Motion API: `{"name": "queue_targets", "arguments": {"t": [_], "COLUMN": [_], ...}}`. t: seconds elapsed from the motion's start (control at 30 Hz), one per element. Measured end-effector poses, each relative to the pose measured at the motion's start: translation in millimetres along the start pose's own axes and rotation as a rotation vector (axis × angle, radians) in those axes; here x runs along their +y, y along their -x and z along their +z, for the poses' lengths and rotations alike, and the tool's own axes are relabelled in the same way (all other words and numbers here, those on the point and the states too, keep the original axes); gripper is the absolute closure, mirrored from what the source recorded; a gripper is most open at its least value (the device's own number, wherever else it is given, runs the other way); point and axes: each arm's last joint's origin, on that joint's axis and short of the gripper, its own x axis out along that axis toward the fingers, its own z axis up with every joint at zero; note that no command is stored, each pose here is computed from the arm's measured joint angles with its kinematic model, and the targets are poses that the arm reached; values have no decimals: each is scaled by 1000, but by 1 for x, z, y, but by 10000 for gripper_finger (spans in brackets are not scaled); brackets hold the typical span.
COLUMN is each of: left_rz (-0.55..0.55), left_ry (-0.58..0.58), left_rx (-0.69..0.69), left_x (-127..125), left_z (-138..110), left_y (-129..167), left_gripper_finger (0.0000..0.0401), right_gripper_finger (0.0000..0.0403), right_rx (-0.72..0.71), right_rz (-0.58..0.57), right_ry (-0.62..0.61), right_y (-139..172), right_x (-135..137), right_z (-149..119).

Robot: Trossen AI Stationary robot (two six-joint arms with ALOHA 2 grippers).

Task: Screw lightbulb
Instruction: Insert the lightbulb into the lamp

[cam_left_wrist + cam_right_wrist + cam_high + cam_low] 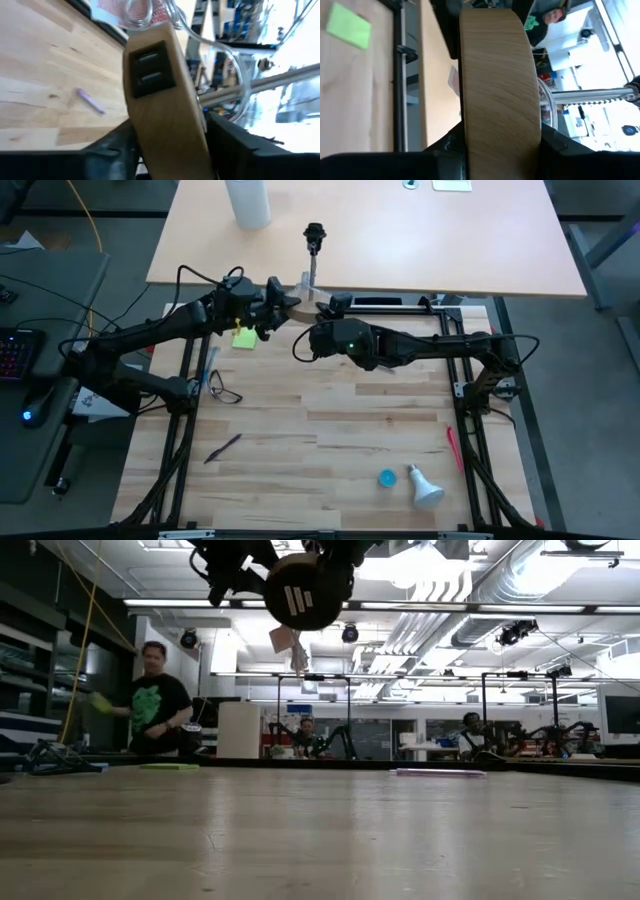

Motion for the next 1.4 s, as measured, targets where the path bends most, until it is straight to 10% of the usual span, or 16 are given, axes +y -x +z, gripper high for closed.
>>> {"name": "queue_targets", "arguments": {"t": [0.4, 0.67, 0.83, 1.1, 1.4], "left_rz": [-48, -47, -29, 202, 483], "left_ry": [-15, -71, -111, -404, -1153], "left_rx": [-16, -47, -122, -212, -104], "left_x": [-4, -5, -3, 13, 28], "left_z": [3, 18, 30, 58, 44], "left_y": [-6, -8, -8, 11, 43], "left_gripper_finger": [255, 280, 280, 281, 281], "right_gripper_finger": [285, 102, 70, 71, 71], "right_rx": [10, -36, -14, 27, -56], "right_rz": [-27, 1, -17, -54, 165], "right_ry": [-43, -137, -123, -175, -729], "right_y": [0, 9, 15, 40, 81], "right_x": [-2, -2, 0, -18, -78], "right_z": [1, 6, 8, 5, -41]}}
